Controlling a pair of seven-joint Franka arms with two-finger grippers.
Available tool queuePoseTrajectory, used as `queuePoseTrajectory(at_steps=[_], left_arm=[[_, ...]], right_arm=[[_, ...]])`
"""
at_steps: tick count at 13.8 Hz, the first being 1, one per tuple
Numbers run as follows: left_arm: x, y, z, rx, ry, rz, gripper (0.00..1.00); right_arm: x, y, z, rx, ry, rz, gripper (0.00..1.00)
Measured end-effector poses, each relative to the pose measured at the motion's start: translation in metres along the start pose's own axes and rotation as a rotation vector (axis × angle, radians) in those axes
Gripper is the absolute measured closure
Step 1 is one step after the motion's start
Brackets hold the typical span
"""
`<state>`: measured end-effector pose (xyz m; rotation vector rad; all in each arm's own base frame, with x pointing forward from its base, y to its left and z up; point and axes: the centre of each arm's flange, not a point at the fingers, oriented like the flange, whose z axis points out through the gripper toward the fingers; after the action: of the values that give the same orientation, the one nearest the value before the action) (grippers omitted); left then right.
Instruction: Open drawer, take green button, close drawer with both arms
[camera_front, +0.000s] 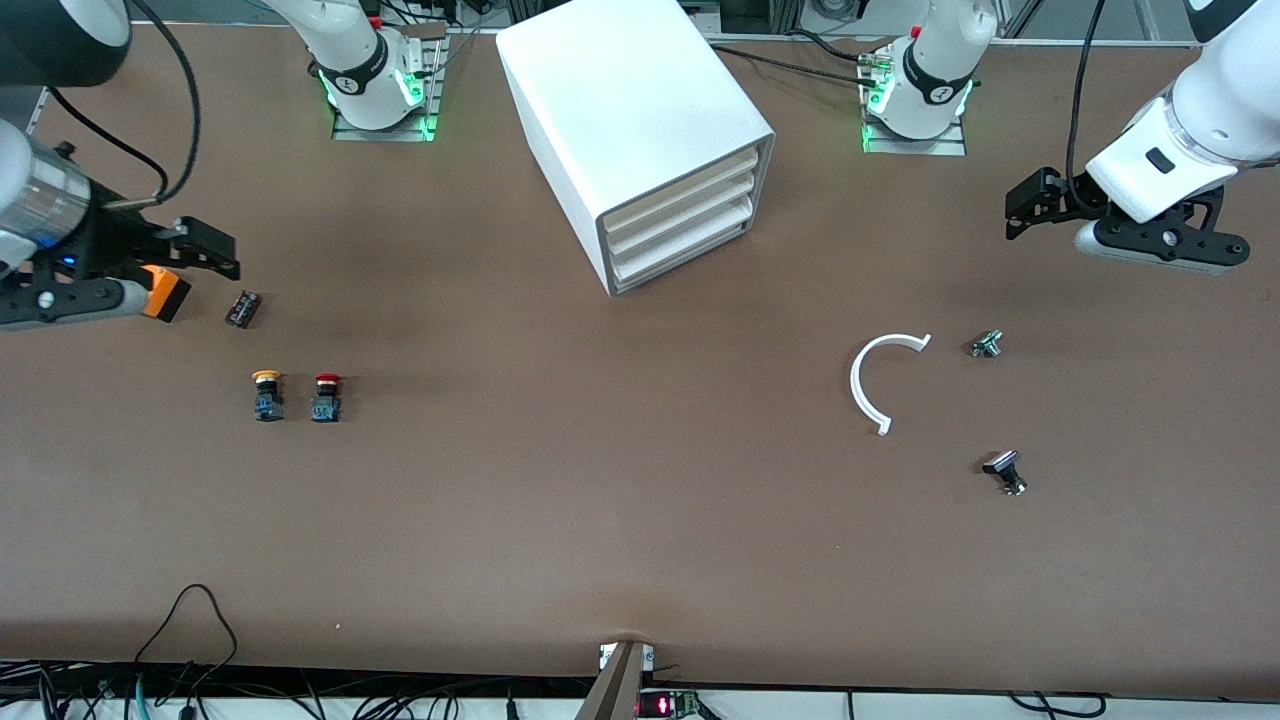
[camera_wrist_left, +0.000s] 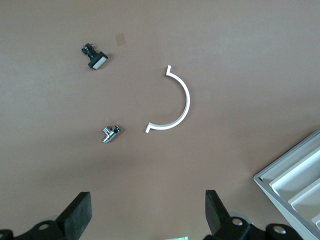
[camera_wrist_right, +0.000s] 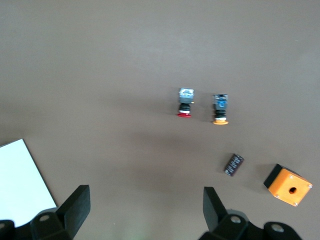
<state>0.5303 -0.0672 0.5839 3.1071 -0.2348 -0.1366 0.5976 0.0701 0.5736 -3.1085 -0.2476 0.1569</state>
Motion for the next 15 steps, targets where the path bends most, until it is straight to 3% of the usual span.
queuePoseTrajectory(at_steps=[5,10,11,13,15], left_arm=[[-0.002,0.008,0.017,-0.095,-0.116,-0.002,0.0],[-0.002,0.033,0.047,-0.383,-0.299,0.006,0.0],[0.004,0.038,0.061,-0.462,-0.343,0.009,0.0],[0.028,0.047,0.103,-0.728,-0.417,0.056,0.0],[0.055,0.05,0.159,-0.955,-0.43,0.143,0.0]], right_arm=[[0.022,-0.05,0.033,0.01,-0.015,-0.04,0.0],[0.034,-0.127,0.06,0.005,0.002,0.015,0.0],[0.036,-0.141,0.064,0.005,0.01,0.022,0.0],[0.039,-0.168,0.074,0.007,0.03,0.027,0.0],[0.043,-0.195,0.087,0.012,0.046,0.052,0.0]])
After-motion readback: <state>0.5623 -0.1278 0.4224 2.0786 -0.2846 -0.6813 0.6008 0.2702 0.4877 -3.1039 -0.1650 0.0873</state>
